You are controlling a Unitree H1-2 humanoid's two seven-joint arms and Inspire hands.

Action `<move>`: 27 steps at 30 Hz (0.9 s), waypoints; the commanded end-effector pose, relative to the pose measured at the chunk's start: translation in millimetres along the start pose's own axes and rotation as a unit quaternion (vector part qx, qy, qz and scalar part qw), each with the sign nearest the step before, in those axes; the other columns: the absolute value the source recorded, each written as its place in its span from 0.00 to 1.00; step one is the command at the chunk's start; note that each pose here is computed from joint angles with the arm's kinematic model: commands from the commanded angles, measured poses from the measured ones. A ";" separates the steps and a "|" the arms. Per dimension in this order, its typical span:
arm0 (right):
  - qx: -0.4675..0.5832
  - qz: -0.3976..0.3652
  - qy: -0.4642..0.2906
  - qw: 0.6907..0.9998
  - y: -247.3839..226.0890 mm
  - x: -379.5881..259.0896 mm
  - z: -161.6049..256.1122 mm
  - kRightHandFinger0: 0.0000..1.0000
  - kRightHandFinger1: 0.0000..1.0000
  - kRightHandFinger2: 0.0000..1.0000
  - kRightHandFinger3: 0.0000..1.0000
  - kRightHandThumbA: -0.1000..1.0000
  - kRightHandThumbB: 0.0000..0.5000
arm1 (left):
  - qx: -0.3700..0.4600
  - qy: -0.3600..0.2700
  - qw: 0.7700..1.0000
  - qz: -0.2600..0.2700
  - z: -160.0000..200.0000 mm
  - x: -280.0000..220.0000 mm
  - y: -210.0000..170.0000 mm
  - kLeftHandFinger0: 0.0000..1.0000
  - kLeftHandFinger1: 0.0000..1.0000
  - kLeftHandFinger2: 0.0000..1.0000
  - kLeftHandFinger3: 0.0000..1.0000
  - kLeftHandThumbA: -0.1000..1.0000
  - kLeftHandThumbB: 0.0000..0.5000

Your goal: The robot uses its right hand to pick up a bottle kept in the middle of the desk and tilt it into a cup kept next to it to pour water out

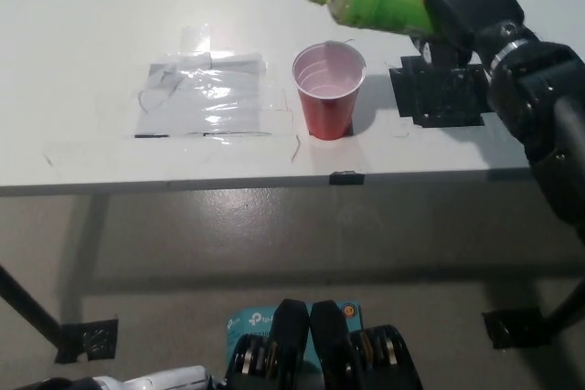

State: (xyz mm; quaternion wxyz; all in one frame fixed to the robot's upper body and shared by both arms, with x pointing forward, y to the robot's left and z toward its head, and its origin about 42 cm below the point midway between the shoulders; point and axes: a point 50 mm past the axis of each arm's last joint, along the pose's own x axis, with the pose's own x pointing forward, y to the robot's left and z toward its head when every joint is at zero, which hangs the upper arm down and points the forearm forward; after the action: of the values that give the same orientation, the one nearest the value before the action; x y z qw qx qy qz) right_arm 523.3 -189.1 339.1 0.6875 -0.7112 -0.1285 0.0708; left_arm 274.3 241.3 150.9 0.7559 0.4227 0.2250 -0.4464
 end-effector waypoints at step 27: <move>0.483 -0.263 -0.032 0.834 69.0 -36.0 11.9 0.00 0.00 0.00 0.40 0.00 0.00 | -0.004 -0.008 1.000 0.007 5.5 -1.8 -3.9 1.00 1.00 1.00 1.00 1.00 0.96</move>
State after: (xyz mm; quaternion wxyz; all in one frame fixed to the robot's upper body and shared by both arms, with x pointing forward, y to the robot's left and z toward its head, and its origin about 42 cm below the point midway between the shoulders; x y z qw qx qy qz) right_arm 493.1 -201.9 212.6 0.9594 -0.2720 -0.0122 0.0736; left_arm 269.1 239.8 145.3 0.7566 0.4151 0.2313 -0.4491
